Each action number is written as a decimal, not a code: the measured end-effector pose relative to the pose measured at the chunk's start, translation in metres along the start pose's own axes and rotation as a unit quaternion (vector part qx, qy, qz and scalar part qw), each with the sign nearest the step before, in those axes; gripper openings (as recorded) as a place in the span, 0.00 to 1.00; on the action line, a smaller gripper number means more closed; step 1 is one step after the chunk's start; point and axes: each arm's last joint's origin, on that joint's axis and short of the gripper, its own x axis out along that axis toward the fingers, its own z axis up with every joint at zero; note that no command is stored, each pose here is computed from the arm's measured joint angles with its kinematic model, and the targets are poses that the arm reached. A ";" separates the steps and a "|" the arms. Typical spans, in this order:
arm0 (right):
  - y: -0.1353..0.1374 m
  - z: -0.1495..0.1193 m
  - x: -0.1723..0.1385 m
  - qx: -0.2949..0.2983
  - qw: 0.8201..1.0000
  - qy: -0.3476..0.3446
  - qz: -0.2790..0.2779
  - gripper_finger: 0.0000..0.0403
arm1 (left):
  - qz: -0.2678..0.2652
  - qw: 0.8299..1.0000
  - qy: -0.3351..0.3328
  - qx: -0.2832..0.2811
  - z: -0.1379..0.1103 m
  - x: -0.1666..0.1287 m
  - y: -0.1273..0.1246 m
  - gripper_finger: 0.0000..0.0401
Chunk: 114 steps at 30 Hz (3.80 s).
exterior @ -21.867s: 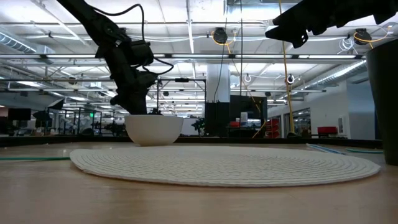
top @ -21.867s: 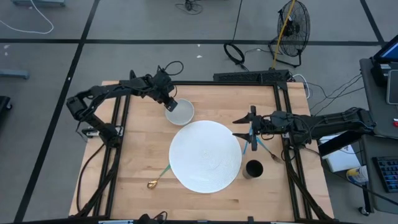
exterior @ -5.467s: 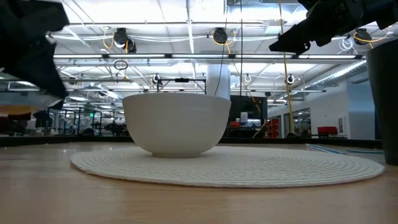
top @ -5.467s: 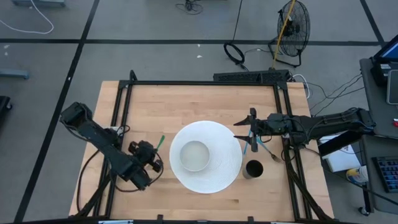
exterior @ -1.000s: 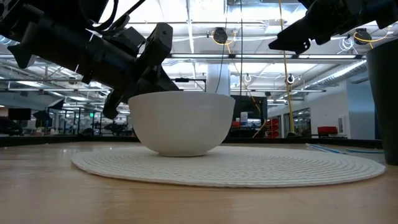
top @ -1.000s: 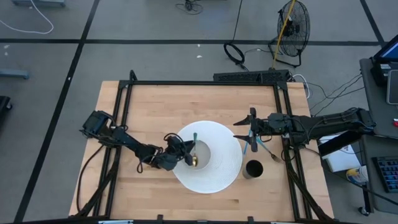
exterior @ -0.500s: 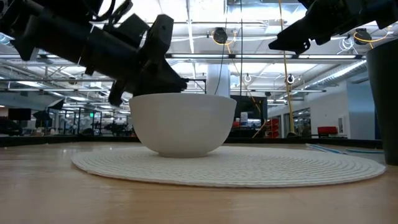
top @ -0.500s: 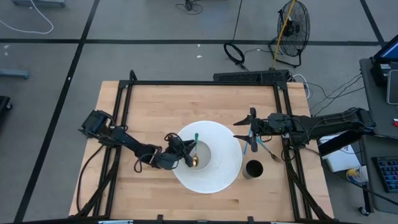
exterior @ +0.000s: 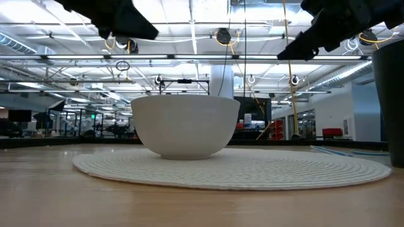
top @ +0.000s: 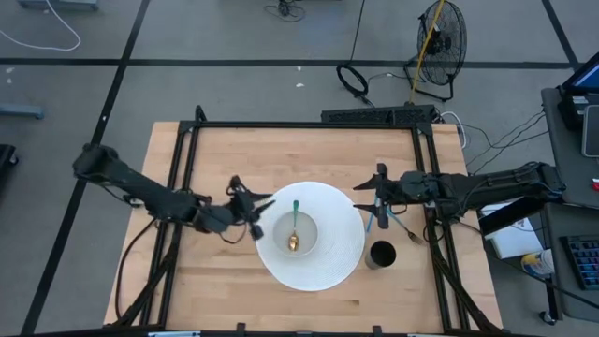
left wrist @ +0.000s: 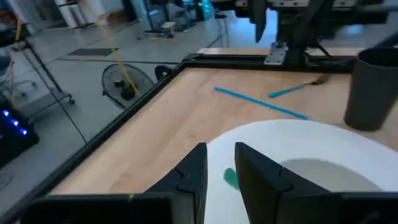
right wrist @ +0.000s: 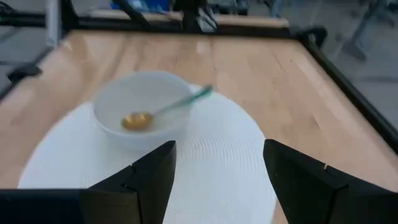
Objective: Pick & Place Utensil
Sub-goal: Put the blue fork into the white bowl on the white mat
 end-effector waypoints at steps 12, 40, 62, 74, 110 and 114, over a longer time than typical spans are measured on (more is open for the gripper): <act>-0.009 0.021 -0.035 0.138 0.956 0.221 -0.136 0.59 | 0.142 0.986 0.041 0.081 0.000 -0.026 0.041 0.22; 0.020 -0.075 -0.037 0.276 0.823 0.461 -0.185 0.57 | 0.151 0.983 0.084 0.055 -0.012 -0.024 0.049 0.22; 0.033 -0.089 -0.011 0.223 0.812 0.517 -0.155 0.50 | 0.150 0.985 0.076 0.045 -0.010 -0.023 0.048 0.22; 0.035 -0.101 -0.003 0.187 0.790 0.565 -0.146 0.50 | 0.138 0.987 0.077 0.024 -0.010 -0.023 0.047 0.22; 0.036 -0.127 -0.001 0.211 0.780 0.579 -0.108 0.03 | 0.127 0.989 0.080 0.008 -0.010 -0.023 0.046 0.22; 0.036 -0.127 -0.001 0.210 0.780 0.579 -0.109 0.02 | 0.125 0.989 0.080 0.006 -0.010 -0.023 0.046 0.22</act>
